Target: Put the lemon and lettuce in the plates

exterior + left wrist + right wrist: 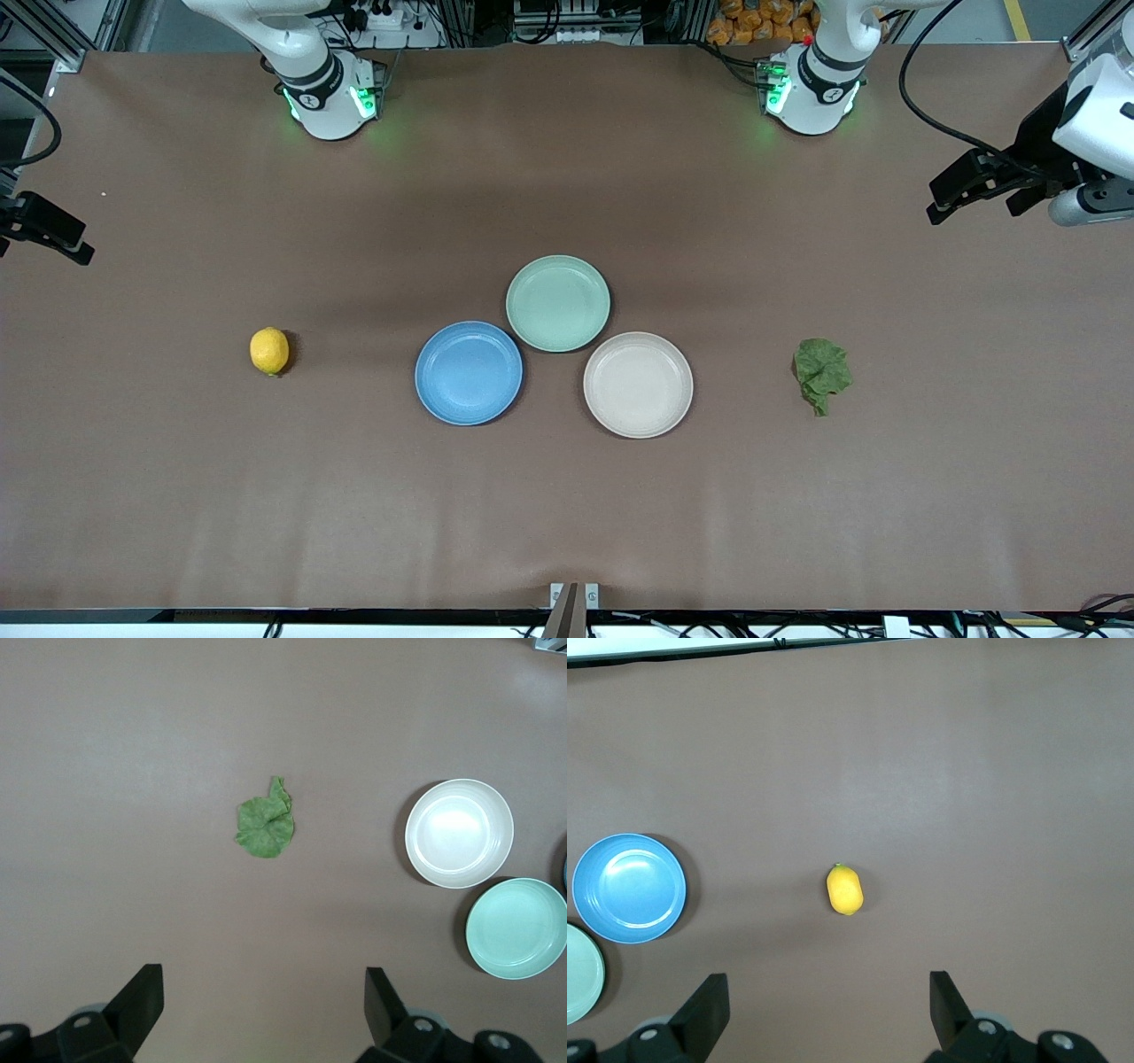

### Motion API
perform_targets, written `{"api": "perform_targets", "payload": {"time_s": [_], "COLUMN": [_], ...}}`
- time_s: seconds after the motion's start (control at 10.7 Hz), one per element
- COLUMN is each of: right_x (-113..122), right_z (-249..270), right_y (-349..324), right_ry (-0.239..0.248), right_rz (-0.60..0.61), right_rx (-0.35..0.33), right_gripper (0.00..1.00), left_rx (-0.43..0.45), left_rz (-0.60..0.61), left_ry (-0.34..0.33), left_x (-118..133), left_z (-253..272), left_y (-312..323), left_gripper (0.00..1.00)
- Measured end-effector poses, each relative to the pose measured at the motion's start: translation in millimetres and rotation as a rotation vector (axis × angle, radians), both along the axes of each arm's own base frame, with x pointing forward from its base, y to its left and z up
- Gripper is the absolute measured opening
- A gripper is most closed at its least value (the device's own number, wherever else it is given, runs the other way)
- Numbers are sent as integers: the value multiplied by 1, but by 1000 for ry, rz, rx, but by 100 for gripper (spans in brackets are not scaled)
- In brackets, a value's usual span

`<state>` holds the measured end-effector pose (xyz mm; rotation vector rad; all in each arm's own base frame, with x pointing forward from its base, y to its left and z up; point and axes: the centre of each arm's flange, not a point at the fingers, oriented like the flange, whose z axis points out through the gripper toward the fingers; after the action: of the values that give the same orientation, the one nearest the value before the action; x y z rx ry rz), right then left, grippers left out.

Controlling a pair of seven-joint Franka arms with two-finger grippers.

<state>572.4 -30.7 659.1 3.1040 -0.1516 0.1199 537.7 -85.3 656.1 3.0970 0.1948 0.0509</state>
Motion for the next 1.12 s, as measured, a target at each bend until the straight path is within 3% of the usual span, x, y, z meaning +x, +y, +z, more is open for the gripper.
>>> {"api": "perform_targets", "payload": {"time_s": [0.47, 0.84, 1.12], "right_x": [0, 6, 12], "right_z": [-1, -12, -27], "right_y": [0, -3, -6], "right_ry": [2, 21, 39], "right_rz": [-1, -6, -10], "right_rx": [0, -1, -1], "right_gripper": [100, 100, 100], "left_rx": [4, -1, 53], "left_rz": [2, 4, -23], "left_ry": [45, 45, 96], "left_x": [15, 50, 77], "left_z": [-26, -71, -131], "left_y": [0, -4, -14], "left_gripper": [100, 100, 100]}}
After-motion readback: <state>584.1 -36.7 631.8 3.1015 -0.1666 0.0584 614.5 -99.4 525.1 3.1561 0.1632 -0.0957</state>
